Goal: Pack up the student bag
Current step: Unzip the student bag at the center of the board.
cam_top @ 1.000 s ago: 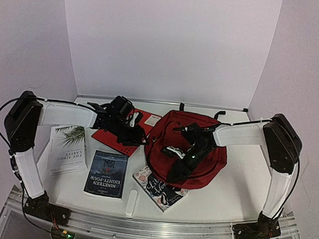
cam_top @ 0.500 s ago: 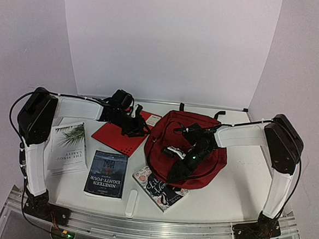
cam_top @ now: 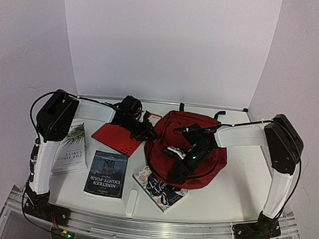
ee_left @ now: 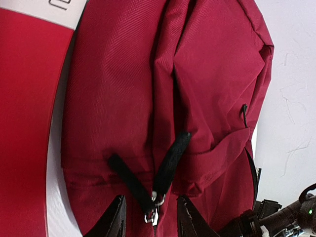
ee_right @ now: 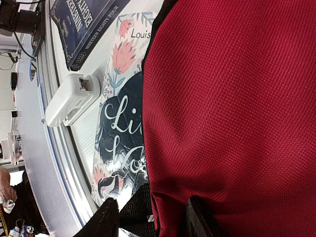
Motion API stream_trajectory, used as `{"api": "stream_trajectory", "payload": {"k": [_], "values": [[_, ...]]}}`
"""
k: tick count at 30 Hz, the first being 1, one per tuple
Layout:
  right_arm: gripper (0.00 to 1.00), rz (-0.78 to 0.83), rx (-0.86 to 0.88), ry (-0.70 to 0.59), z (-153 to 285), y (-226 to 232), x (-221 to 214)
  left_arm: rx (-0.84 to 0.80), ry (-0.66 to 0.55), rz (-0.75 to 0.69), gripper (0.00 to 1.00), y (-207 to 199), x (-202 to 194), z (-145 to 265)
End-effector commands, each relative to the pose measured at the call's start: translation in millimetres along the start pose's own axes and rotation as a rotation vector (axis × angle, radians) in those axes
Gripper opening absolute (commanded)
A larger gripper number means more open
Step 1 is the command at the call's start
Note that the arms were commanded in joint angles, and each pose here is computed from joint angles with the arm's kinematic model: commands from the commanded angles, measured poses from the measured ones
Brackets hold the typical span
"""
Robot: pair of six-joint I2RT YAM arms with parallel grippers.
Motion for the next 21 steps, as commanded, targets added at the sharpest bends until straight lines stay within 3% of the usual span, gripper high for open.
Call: {"api": "stream_trajectory", "payload": {"k": [1, 5, 13, 21], "values": [[0.48, -0.049, -0.077, 0.080, -11, -12, -17, -0.045, -0.034, -0.033, 0.36, -12, 16, -5], [0.48, -0.051, -0.078, 0.083, -11, -12, -18, -0.055, -0.040, -0.039, 0.29, -15, 20, -5], [0.48, -0.050, -0.082, 0.079, -10, -12, -18, -0.056, -0.076, -0.063, 0.01, -24, 16, 12], [0.48, -0.050, -0.087, 0.074, -9, -11, -17, -0.084, -0.106, -0.105, 0.00, -35, 7, 33]]}}
Point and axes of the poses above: each gripper's point midway between its finger pads, its own z axis back along the fingers, its own y axis along the line the jaws close on, x = y × z, the point moved 10 cm from there along z, back along the fingers, and after that the axes turned 9 degrees about -z, right-handed, at the moved point
